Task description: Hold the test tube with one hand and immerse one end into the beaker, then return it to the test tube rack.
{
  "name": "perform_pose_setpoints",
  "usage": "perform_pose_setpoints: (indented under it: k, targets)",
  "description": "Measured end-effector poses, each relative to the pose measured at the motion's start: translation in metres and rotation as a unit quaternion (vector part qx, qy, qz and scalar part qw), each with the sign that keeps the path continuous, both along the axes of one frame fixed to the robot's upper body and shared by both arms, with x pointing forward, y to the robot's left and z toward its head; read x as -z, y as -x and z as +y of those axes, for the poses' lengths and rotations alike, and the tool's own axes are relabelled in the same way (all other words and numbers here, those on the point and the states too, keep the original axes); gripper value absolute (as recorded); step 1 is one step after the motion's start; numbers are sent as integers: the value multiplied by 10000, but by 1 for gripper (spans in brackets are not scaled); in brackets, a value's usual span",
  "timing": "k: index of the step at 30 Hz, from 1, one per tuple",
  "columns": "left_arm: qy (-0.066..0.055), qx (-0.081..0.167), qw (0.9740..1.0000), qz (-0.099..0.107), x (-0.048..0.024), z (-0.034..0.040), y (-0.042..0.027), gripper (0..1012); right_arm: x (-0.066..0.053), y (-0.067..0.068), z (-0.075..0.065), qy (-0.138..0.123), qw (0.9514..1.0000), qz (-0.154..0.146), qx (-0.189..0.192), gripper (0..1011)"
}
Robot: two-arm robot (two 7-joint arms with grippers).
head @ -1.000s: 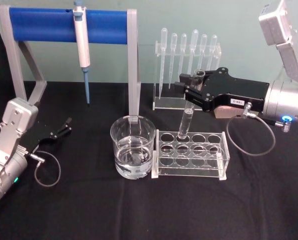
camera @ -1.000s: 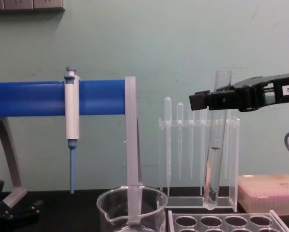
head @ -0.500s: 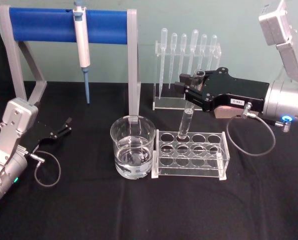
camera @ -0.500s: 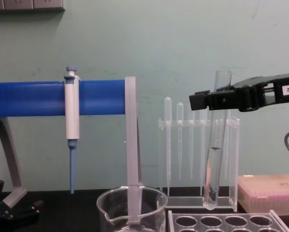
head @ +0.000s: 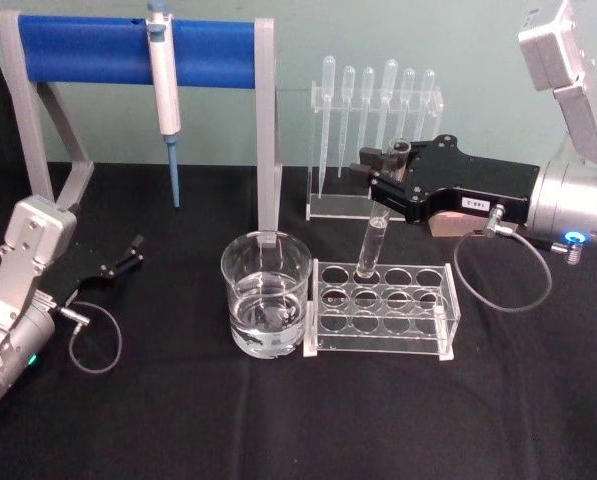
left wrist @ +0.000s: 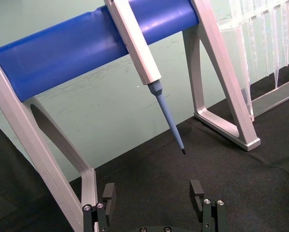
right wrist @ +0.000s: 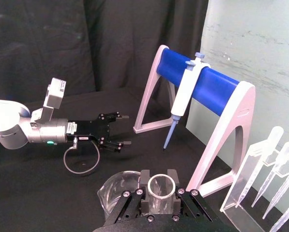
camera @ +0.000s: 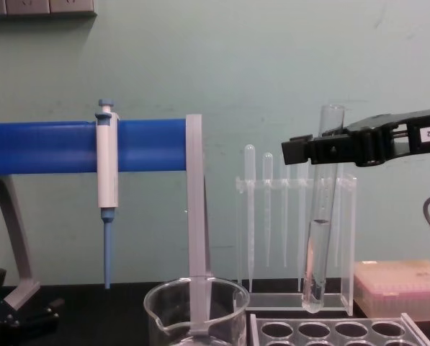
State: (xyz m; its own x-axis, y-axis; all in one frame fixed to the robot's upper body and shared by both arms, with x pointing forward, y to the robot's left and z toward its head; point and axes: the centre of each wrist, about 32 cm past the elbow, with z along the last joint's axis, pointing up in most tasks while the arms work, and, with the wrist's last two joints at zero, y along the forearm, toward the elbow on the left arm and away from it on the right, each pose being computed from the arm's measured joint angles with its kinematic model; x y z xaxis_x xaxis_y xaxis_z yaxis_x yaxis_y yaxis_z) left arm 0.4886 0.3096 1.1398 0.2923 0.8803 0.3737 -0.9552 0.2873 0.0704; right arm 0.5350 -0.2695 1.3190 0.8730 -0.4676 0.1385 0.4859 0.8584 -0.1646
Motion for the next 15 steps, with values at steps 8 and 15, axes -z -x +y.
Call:
perform_pose_setpoints:
  k: [8,15]
  targets:
    - [0,0,10000,0,0,0,0,1000,0,0,0,0,10000,0,0,221]
    - [0,0,10000,0,0,0,0,1000,0,0,0,0,10000,0,0,221]
